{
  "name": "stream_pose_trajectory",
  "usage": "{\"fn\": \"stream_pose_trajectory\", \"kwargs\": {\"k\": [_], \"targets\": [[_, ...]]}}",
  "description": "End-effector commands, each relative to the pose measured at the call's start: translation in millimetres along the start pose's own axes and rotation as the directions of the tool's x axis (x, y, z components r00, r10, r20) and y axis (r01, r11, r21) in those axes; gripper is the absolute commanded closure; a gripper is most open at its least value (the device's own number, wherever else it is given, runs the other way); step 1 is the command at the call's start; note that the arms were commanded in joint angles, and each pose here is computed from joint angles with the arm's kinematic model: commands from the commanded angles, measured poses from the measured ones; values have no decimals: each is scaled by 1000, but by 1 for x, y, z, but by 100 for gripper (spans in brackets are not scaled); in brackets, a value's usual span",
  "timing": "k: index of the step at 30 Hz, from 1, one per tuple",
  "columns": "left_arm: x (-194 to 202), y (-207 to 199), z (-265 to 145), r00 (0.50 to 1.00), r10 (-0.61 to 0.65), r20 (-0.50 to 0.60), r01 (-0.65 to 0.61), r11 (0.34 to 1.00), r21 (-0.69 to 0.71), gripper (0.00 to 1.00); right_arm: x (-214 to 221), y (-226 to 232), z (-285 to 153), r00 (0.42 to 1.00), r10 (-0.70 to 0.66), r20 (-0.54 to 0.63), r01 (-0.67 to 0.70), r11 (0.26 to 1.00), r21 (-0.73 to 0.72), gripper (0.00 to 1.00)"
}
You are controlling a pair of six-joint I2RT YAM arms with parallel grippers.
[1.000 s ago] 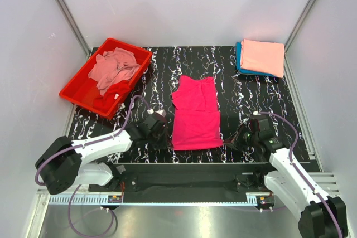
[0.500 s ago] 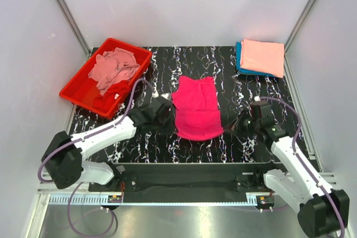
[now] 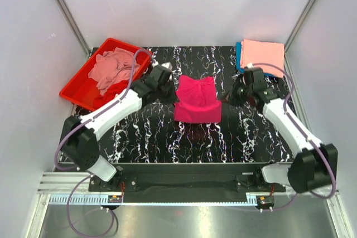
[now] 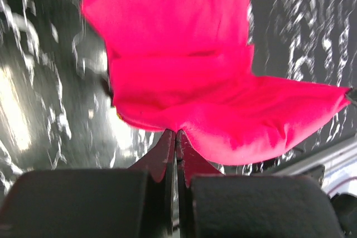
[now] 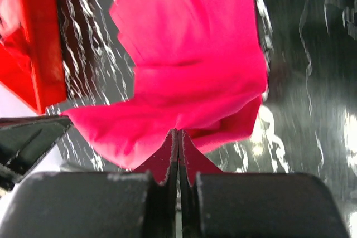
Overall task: Fold and stack the t-shirts
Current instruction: Fold the tshirt
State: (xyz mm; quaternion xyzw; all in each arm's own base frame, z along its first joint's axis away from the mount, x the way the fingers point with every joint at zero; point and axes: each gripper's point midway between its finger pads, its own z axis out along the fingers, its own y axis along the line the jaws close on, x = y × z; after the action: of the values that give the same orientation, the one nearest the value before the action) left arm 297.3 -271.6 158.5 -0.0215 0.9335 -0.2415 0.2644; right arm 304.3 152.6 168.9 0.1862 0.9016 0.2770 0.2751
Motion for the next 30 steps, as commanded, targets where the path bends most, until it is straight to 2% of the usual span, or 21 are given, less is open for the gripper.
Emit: {"fn": "stream_pose_trajectory", "kwargs": {"k": [1,6,12,17,23,25,26,27,28,29,30], "targets": [[-51,-18,-3,992,71,103,-73,997,21,100,-52,17,11,991,-77,107,78,997,-2,100],[-118,-28,3,977,57,203,-66,997,39,100,-102,42,24,984,-93,151,99,995,-33,100],[-169,-27,37,968,53,245,-65,997,42,100,-142,47,60,985,-91,149,99,994,-46,100],[-185,-3,87,978,30,208,-41,998,48,100,-160,37,108,990,-72,122,82,994,-74,100],[-227,16,123,956,-9,292,-29,992,126,96,-177,31,165,994,-78,83,88,988,-124,100],[-237,26,140,952,-16,305,-30,989,145,89,-185,25,182,993,-76,85,86,988,-124,100],[-248,20,140,944,-4,331,-55,984,168,81,-187,22,187,994,-74,86,84,989,-118,100],[-257,19,143,934,4,357,-74,980,184,59,-196,24,189,992,-73,104,85,989,-121,90],[-253,22,157,941,11,339,-81,978,195,50,-198,17,198,992,-69,102,80,990,-114,82],[-265,12,151,929,41,367,-127,969,213,41,-202,15,199,991,-77,111,89,990,-111,80],[-266,10,153,929,56,367,-145,965,220,37,-211,15,196,987,-79,137,92,991,-96,68]]}}
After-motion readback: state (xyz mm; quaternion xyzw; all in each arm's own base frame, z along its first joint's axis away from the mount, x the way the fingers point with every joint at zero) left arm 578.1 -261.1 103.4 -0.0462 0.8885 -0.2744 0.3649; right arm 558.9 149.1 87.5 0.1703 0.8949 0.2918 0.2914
